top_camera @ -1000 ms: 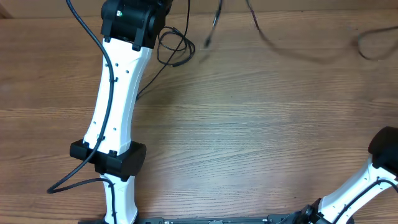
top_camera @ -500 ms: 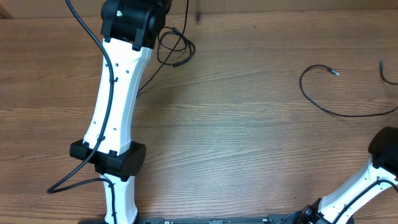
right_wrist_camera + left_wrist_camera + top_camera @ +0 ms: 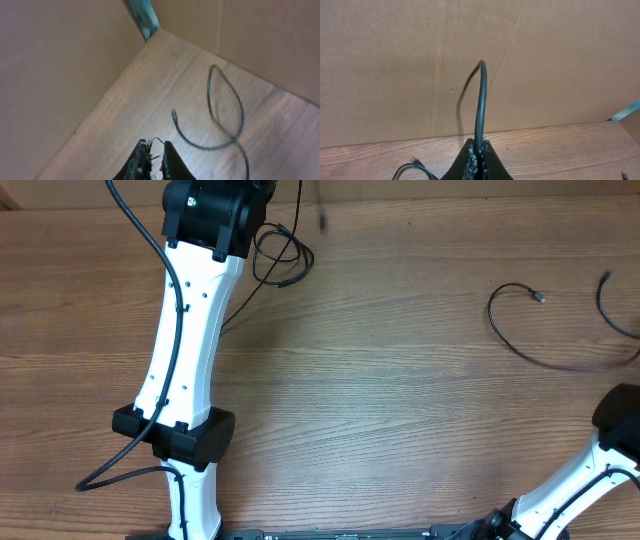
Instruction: Untangle cables
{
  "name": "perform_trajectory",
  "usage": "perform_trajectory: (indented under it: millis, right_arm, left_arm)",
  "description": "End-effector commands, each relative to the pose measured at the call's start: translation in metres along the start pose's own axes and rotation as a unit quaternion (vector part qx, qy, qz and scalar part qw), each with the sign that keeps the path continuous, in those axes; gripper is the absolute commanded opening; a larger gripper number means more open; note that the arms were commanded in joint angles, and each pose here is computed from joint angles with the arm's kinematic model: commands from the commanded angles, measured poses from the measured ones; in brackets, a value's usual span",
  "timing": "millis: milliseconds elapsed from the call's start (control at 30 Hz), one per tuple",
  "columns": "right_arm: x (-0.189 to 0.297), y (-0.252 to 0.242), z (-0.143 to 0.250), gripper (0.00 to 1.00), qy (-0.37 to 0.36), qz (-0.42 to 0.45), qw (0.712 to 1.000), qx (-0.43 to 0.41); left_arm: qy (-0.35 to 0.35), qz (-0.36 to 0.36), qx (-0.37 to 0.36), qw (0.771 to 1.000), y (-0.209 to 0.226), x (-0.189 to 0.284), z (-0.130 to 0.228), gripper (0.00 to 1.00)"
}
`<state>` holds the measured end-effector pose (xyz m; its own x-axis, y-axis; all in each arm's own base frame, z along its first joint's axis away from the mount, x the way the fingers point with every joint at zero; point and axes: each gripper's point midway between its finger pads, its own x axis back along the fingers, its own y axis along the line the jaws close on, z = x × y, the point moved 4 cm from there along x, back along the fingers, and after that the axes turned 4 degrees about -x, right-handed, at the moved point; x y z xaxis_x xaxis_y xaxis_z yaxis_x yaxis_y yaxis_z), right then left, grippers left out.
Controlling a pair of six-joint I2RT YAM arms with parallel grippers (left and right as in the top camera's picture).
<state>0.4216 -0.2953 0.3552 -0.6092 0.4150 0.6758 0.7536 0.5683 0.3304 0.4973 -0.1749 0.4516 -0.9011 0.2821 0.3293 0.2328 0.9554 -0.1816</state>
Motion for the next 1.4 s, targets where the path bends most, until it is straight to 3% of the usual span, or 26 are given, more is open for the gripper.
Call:
perform_trajectory:
  millis: [0,67,133,167,200,333,467,533,833,1067,1367]
  right_arm:
    - [0.002,0.003,-0.012,0.09,-0.029,-0.005,1.000,0.000]
    - [-0.003,0.005,-0.012,0.11,-0.028,-0.014,1.000,0.001]
    - [-0.010,0.007,-0.006,0.27,-0.009,-0.025,1.000,0.001]
    - [-0.014,0.007,0.003,0.42,0.014,-0.027,1.000,0.000]
    - [-0.014,0.005,0.006,0.46,0.022,-0.024,0.999,0.000]
    - [-0.012,-0.021,0.031,0.81,0.072,0.060,0.995,-0.046]
    - [0.004,-0.064,0.056,0.90,0.094,0.212,0.966,-0.118]
    - [0.007,-0.075,0.063,0.99,0.099,0.247,0.954,-0.142]
    - [-0.037,-0.114,0.101,1.00,0.158,0.312,0.921,-0.171]
    - [-0.091,-0.127,0.136,1.00,0.187,0.294,0.926,-0.146]
    - [-0.128,-0.148,0.171,1.00,0.200,0.285,0.919,-0.186]
  left_arm:
    - [-0.033,-0.005,-0.008,0.999,0.001,0.021,-0.021,0.04]
    - [-0.033,-0.005,-0.008,0.999,0.001,0.021,-0.021,0.05]
    - [-0.033,-0.005,-0.008,0.999,0.001,0.021,-0.021,0.07]
    - [-0.033,-0.005,-0.008,0.999,0.000,0.021,-0.021,0.08]
    - [-0.033,-0.005,-0.008,0.999,0.001,0.021,-0.021,0.07]
    - [-0.033,-0.005,-0.008,0.999,0.001,0.021,-0.021,0.06]
    - [-0.033,-0.005,-0.008,0.999,0.001,0.021,-0.021,0.06]
    - [-0.032,-0.005,-0.008,0.999,0.001,0.021,-0.020,0.05]
    - [-0.020,-0.008,-0.009,1.000,0.002,0.021,-0.015,0.06]
    - [-0.021,-0.007,-0.009,1.000,0.002,0.021,-0.016,0.07]
    - [-0.020,-0.008,-0.009,1.000,0.002,0.021,-0.015,0.07]
